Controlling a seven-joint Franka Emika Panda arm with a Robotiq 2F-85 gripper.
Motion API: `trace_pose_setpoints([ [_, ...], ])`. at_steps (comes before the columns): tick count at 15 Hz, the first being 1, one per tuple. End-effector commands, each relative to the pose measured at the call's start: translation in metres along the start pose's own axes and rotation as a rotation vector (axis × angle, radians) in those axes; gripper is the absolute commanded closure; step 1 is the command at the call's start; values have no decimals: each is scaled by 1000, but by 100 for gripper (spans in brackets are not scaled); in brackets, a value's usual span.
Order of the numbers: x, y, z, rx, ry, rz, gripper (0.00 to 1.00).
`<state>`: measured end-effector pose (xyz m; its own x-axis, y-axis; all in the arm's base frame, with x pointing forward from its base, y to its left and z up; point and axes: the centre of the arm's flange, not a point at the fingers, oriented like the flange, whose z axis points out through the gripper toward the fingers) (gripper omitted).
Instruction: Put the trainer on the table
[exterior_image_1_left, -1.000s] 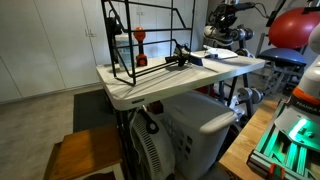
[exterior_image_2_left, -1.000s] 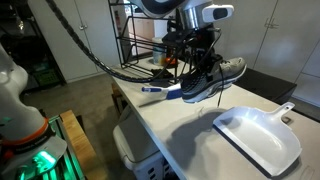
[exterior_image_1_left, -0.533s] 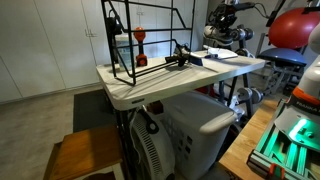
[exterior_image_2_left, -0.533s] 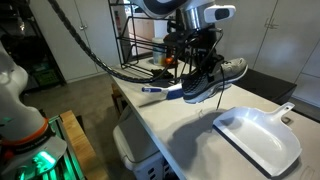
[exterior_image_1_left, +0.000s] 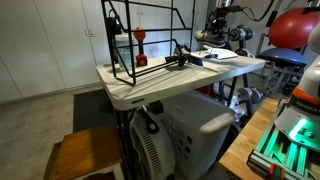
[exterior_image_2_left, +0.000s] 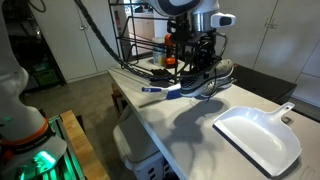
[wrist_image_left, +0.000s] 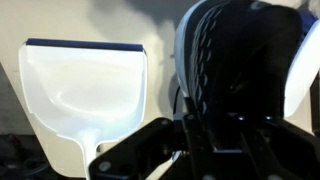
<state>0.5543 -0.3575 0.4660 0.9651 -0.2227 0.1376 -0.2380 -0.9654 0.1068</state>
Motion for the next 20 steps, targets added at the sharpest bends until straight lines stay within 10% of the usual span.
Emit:
trace_pose_setpoints([
  [1,57,20,22,24,8,-18,97],
  [20,151,29,136,127,114,-31,97],
])
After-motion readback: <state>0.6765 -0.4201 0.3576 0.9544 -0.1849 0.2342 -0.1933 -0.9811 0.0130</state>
